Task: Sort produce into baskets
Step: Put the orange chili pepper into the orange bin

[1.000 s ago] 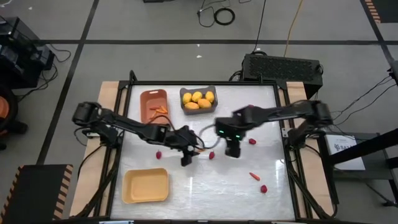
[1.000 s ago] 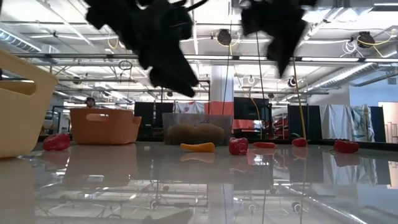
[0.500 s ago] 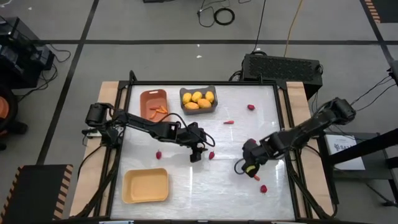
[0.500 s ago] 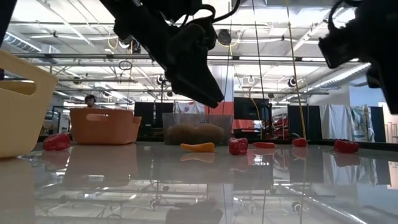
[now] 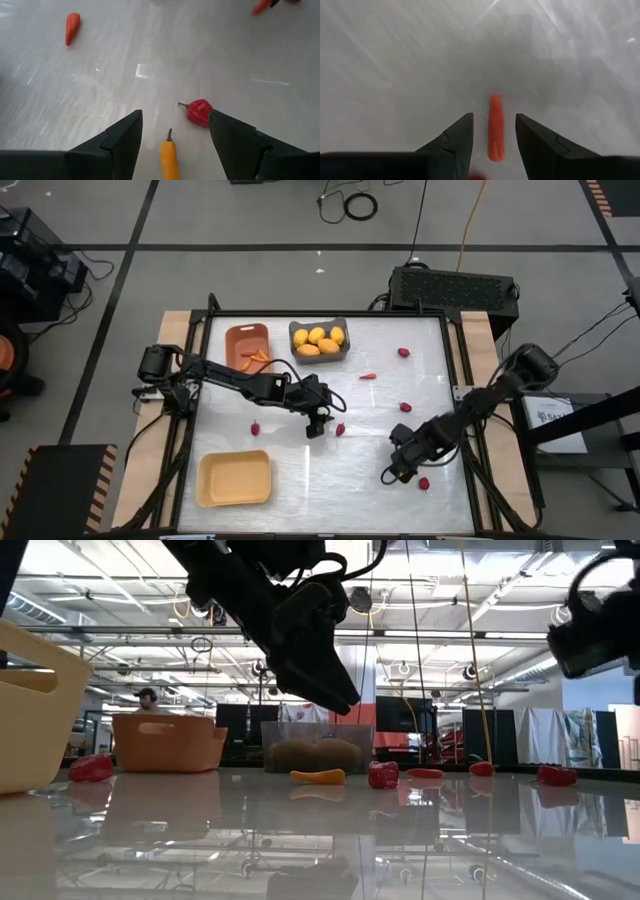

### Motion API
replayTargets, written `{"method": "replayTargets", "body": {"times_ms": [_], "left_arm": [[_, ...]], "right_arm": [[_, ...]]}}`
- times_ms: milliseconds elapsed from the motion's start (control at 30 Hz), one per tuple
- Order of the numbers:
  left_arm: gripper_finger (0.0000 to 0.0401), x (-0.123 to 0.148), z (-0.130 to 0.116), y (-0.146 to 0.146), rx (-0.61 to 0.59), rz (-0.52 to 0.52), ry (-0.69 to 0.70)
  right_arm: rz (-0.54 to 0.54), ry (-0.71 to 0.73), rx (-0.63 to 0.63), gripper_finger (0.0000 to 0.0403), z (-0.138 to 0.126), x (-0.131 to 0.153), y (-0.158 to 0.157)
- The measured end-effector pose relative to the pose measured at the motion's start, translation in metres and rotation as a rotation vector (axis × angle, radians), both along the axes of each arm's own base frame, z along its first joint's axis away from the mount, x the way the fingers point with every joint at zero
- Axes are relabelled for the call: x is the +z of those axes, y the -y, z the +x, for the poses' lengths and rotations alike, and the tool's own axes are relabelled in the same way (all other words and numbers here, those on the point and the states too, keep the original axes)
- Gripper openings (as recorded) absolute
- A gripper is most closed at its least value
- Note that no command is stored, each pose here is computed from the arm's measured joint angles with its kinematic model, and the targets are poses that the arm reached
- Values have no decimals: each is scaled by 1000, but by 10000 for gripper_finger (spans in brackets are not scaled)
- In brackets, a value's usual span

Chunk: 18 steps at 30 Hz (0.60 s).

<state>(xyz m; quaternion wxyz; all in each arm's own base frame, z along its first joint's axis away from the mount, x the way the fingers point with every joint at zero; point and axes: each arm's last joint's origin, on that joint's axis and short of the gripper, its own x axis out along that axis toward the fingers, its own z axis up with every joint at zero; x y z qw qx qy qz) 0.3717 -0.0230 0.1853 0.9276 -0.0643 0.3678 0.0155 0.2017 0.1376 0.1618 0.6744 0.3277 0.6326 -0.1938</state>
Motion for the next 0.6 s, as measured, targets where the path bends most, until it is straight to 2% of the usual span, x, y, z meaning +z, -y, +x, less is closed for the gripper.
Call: {"method": "replayTargets", "body": {"times_ms": [367,467,600], "left_arm": [[233,0,0,0,2,-2,-6],[233,-1,-2,-2,41,-36,-25],[233,3,-7,-9,82,-55,-58]], "right_arm": [[-35,-57,-10,135,2,-21,-11],[-39,-59,-10,114,2,-21,-11],[-47,-58,-1,65,3,-21,-9]]}}
